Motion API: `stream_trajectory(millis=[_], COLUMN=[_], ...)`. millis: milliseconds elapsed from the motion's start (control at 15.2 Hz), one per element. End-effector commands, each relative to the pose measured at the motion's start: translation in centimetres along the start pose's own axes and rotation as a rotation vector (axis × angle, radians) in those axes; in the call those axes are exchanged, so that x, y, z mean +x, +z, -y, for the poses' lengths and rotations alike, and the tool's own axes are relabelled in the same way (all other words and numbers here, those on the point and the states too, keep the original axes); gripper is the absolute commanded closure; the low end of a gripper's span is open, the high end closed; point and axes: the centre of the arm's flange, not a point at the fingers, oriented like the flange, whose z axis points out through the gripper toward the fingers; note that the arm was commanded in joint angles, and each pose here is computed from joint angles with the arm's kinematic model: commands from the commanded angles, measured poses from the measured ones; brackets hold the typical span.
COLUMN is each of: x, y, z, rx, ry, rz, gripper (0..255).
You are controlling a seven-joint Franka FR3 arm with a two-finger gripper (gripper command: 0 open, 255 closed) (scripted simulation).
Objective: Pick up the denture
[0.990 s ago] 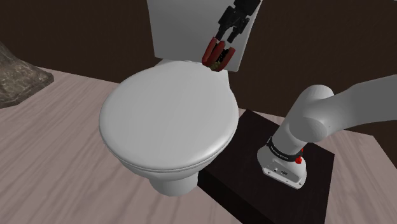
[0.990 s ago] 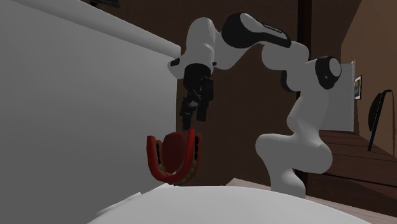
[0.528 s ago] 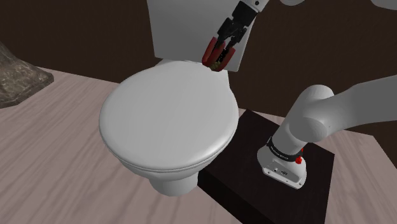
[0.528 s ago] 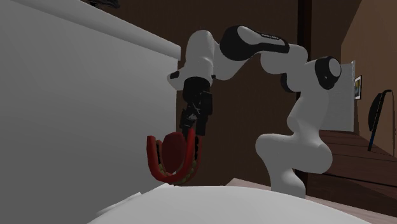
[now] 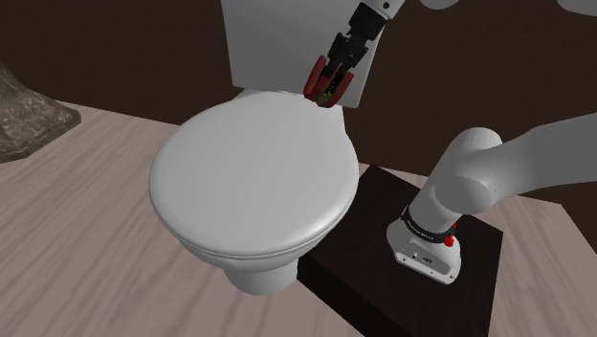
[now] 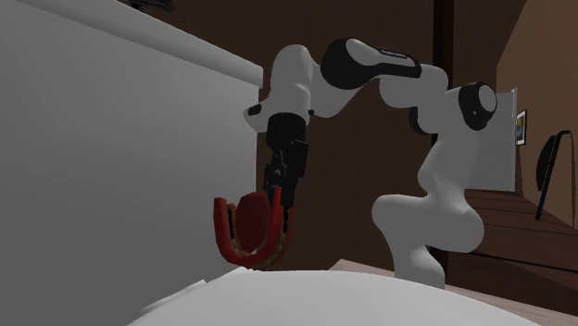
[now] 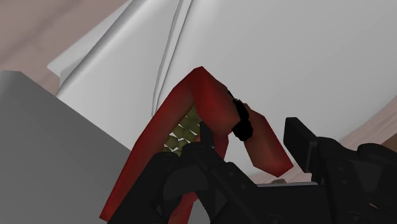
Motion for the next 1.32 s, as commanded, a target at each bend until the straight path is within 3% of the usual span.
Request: stream_trajectory(millis=[0, 1254], x=[0.0, 2.0], y=[0.1, -7.1], z=[0.0, 2.7], rx=[0.0, 0.0], ry=[0.0, 0.0], rz=[0.002, 0.002], gripper=[255, 255])
